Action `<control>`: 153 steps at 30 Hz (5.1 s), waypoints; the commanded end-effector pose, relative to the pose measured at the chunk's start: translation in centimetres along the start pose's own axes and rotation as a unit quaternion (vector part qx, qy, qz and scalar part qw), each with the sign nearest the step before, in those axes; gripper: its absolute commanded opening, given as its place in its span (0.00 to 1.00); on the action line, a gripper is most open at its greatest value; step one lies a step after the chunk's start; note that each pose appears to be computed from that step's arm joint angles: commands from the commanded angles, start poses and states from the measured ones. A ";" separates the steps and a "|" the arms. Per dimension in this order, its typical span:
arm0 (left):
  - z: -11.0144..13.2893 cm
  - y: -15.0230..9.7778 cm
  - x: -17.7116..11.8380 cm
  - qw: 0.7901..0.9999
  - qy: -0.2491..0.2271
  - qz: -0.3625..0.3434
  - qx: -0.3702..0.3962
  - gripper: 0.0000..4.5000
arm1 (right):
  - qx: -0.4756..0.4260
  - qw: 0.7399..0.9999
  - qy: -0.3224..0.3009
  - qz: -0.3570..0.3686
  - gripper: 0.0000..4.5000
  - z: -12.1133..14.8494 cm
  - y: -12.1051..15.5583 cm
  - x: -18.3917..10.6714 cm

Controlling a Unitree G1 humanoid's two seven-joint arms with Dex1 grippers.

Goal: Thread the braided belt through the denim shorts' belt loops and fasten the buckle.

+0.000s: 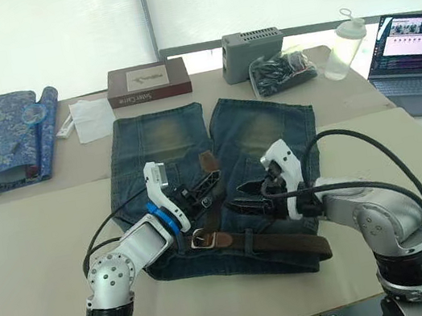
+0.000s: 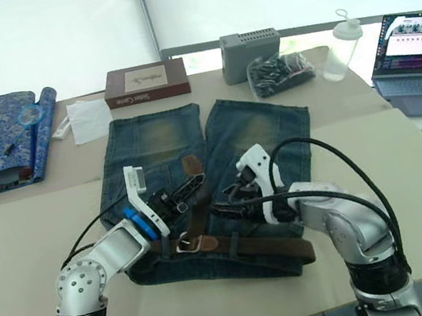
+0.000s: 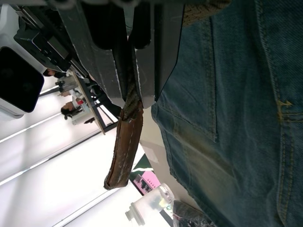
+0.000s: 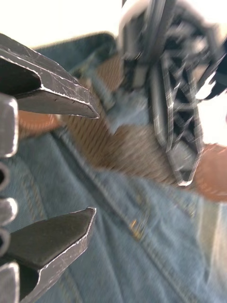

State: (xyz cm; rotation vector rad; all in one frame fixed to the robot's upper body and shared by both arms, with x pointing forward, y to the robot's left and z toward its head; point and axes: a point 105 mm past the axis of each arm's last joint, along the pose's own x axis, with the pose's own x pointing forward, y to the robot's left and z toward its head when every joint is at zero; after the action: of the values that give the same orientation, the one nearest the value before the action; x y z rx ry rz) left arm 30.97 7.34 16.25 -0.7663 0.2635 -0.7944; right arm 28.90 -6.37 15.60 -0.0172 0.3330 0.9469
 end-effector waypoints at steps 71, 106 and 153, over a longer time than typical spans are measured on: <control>-8.6 10.0 -8.0 0.885 0.309 0.025 0.347 0.01 | -0.037 0.979 -0.043 -0.195 0.00 -4.6 -0.8 -5.1; 0.0 -4.6 0.9 0.890 0.095 -0.144 0.422 0.81 | -0.118 0.984 -0.106 -0.082 0.00 -0.2 1.5 -0.9; 4.0 6.8 -6.7 0.560 0.325 -0.050 0.761 0.00 | -0.299 0.951 -0.004 0.082 0.49 -2.6 2.7 3.2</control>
State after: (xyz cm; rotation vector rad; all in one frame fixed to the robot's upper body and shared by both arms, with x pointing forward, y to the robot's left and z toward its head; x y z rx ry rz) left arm 31.93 18.20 13.29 1.1882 0.1332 -1.0278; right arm 27.61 -3.16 11.45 -0.5410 0.0916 1.1830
